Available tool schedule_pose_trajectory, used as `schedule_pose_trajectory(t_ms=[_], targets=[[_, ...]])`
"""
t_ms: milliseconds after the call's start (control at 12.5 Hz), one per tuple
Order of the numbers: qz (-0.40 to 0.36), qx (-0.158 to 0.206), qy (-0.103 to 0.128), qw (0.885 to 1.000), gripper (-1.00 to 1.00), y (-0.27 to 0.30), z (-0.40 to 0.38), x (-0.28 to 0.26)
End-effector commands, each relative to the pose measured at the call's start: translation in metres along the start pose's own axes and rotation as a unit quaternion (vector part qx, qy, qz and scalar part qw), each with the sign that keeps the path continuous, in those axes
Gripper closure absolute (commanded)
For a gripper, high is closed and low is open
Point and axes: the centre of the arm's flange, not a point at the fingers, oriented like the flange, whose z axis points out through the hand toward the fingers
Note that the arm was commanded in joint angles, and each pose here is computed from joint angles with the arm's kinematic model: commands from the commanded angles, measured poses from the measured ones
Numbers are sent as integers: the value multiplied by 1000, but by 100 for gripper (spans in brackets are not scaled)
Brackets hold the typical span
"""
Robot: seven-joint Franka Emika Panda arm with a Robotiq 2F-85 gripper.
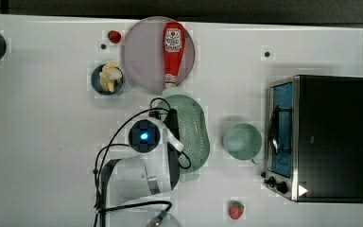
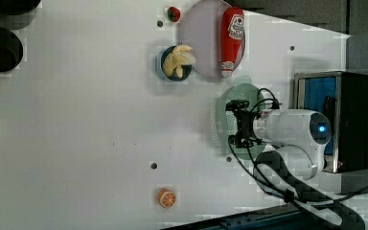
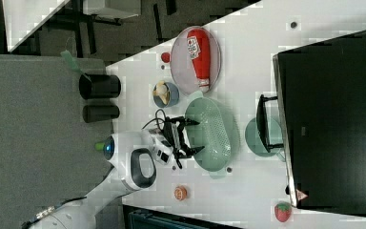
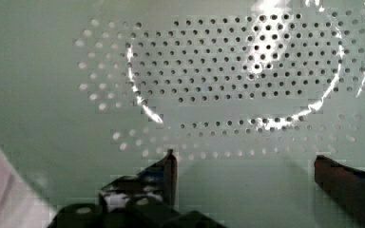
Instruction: Drag strainer right to left.
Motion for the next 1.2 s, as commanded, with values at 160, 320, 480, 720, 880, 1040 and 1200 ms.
schedule_pose_trajectory(t_ms=[160, 320, 480, 720, 880, 1040, 1200], targets=[[34, -8, -3, 999, -100, -1, 14, -42], [50, -6, -3, 999, -100, -6, 17, -63], [48, -3, -3, 999, -100, -12, 18, -86], [36, -12, 1, 999, -100, -17, 20, -115], [35, -11, 2, 999, -100, -21, 15, -130], [25, -17, 5, 1000, -100, -22, 13, -142], [21, -22, 6, 1000, -100, -25, 13, -153]])
